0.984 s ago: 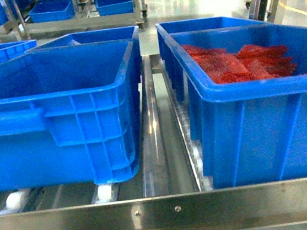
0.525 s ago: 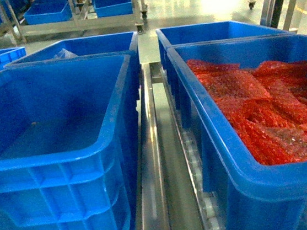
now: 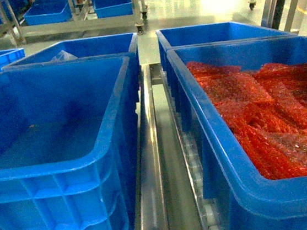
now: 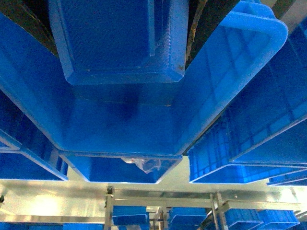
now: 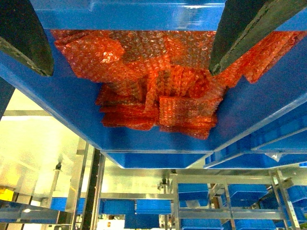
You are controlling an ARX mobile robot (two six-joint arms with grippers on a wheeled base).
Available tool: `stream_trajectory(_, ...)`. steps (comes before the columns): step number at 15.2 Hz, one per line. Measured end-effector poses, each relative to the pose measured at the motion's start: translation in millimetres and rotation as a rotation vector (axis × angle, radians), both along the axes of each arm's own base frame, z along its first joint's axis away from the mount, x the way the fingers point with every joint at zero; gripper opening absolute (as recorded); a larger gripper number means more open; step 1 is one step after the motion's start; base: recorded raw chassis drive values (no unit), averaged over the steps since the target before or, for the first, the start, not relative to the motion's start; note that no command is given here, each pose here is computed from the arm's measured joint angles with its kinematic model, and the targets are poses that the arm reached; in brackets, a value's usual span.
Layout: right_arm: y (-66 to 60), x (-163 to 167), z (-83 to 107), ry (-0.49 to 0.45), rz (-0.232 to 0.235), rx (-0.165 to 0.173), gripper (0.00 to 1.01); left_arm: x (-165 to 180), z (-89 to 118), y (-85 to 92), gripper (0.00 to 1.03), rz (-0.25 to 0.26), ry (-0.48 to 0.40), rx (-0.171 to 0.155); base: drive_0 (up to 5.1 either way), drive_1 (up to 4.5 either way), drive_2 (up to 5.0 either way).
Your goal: Pick blue part to blue bin on bottom shelf
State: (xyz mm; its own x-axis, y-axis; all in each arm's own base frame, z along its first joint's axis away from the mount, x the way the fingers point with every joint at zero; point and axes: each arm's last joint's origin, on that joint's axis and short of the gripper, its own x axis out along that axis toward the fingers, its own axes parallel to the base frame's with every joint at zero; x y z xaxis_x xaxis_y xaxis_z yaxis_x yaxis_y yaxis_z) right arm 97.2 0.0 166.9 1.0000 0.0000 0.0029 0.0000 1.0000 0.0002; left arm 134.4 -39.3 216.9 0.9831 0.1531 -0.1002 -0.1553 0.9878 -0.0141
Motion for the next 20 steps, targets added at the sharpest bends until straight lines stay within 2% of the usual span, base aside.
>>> stream_trajectory(20,0.0,0.0,0.0,0.000,0.000,0.000,0.98,0.0,0.0,0.0,0.43,0.000,0.000,0.000,0.0,0.00,0.0)
